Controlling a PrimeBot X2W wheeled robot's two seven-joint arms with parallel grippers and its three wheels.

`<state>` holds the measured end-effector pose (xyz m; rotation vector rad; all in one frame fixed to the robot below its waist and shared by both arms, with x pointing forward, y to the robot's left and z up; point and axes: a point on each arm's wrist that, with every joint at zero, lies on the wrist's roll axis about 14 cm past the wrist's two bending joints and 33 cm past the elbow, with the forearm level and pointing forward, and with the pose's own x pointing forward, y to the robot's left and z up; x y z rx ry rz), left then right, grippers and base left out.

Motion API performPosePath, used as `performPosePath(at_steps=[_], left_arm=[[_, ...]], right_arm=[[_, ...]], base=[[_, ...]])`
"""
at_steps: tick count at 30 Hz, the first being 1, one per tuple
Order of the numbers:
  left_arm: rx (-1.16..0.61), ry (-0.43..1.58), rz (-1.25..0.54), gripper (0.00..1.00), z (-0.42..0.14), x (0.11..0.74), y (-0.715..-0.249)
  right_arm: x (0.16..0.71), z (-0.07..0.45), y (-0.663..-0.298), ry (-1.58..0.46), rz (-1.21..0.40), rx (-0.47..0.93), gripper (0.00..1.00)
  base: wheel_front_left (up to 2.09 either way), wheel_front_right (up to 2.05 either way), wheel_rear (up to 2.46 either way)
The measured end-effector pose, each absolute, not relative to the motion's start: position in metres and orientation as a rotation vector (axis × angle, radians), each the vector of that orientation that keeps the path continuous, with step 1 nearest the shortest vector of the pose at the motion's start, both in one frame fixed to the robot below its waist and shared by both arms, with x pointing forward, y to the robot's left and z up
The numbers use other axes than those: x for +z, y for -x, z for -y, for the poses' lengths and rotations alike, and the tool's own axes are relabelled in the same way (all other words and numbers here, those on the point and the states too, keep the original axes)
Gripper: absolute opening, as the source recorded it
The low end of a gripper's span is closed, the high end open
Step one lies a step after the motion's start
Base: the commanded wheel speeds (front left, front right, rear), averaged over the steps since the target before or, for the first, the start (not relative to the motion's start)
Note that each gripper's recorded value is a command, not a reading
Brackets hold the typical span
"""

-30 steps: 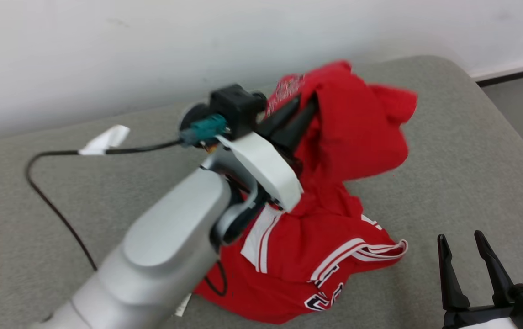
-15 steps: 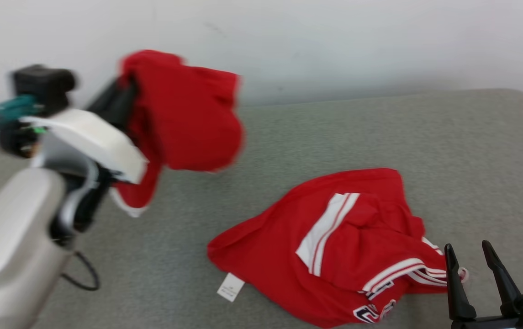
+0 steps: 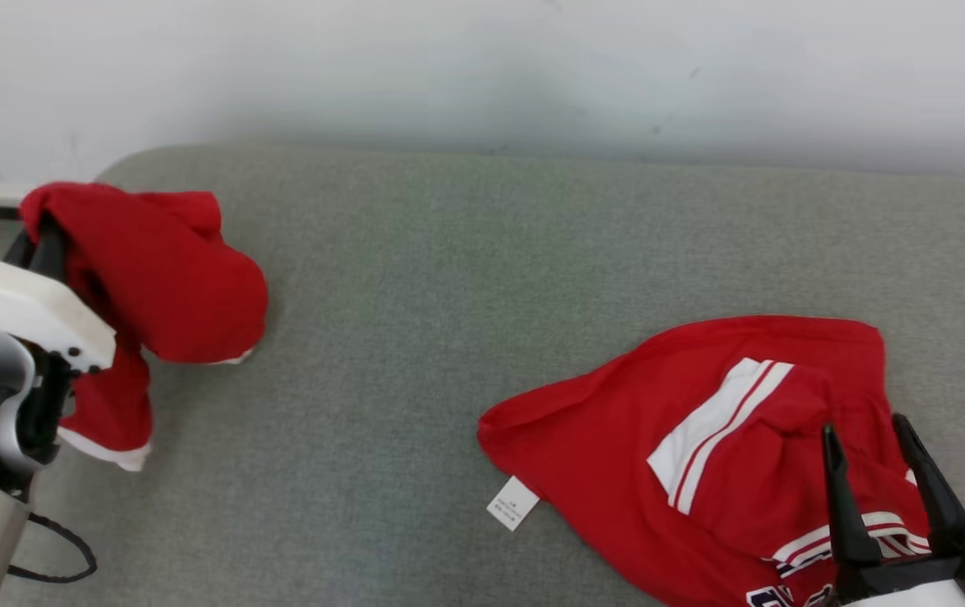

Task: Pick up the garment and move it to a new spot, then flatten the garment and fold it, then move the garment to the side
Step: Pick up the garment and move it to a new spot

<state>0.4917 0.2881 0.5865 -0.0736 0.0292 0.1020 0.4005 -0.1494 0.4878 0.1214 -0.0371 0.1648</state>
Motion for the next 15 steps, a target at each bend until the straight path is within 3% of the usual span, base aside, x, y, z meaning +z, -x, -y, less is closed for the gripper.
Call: performPosePath(at_steps=[11,12,13,14,15], left_arm=[[0.281,0.100,-0.172,0.00,-0.338,0.517,-0.492],[0.289,0.100,-0.185,0.09,-0.339,0.511,-0.491],[0.292,0.098,-0.199,0.60,-0.338,0.505,-0.490],[0.303,0.100,-0.208,1.00,-0.340,0.500,-0.489],[0.312,0.100,-0.219,1.00,-0.341,0.496,-0.487]], right_arm=[[0.467,0.143,-0.418,-0.100,-0.012,0.206,1.00],[0.466,0.145,-0.418,-0.097,-0.015,0.204,1.00],[0.466,0.146,-0.418,-0.095,-0.016,0.203,1.00],[0.466,0.146,-0.418,-0.095,-0.016,0.202,1.00],[0.466,0.146,-0.417,-0.094,-0.015,0.202,1.00]], base=[[0.00,0.00,0.00],[0.00,0.00,0.00],[0.00,0.00,0.00],[0.00,0.00,0.00],[0.00,0.00,0.00]])
